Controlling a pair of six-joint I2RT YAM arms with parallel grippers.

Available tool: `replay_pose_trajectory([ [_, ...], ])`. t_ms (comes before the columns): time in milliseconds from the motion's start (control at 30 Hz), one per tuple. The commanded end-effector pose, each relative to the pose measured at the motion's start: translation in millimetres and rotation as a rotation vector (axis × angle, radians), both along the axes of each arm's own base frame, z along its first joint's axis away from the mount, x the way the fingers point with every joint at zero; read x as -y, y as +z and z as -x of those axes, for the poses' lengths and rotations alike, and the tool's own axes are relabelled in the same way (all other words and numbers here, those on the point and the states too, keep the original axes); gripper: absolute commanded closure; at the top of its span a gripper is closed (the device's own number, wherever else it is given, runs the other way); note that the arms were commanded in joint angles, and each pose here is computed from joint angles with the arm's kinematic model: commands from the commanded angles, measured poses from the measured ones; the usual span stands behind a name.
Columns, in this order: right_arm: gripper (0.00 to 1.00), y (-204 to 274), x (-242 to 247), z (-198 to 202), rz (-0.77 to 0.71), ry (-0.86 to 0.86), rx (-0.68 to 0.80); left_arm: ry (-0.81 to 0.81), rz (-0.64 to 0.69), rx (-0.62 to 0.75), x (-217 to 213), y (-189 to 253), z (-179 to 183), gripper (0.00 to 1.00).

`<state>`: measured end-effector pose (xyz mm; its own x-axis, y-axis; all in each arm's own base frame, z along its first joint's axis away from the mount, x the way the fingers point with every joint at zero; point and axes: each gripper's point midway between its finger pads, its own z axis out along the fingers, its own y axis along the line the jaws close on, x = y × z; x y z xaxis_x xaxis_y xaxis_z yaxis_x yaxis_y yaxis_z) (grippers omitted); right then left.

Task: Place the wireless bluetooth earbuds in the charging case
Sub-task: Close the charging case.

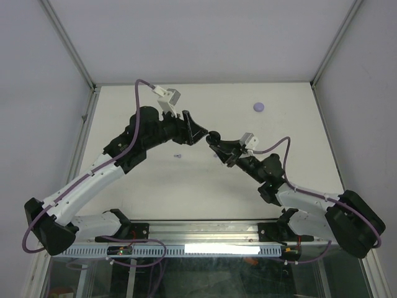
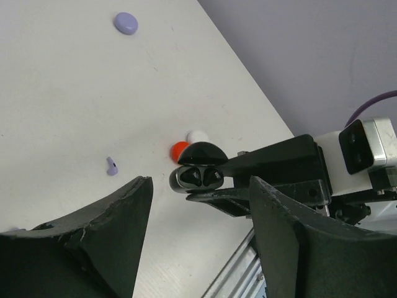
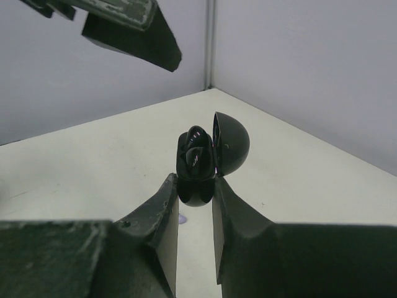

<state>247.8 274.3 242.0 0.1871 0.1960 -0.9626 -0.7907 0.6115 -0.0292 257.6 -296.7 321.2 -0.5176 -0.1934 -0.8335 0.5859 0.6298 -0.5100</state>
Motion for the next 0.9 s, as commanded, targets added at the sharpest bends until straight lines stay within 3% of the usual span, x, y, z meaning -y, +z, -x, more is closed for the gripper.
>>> replay_pose_trajectory([
  [0,1.0,25.6,-11.5,23.4,-0.032,0.185,0.02,-0.159,0.048,0.006,5.1,8.7,16.3,0.34],
  [233,1.0,35.1,-18.0,37.2,-0.098,0.297,-0.003,-0.23,0.08,-0.05,15.7,-4.0,17.2,0.29],
  [433,1.0,42.9,-22.6,44.0,-0.123,0.354,-0.002,-0.286,0.086,-0.109,25.9,-18.1,19.1,0.31],
  [667,1.0,34.6,-24.2,36.8,-0.125,0.344,-0.053,-0.415,0.136,-0.083,33.6,-10.2,37.8,0.38],
  [867,1.0,20.1,-27.1,31.2,-0.096,0.344,-0.128,-0.436,0.149,-0.033,28.9,1.7,46.2,0.39],
])
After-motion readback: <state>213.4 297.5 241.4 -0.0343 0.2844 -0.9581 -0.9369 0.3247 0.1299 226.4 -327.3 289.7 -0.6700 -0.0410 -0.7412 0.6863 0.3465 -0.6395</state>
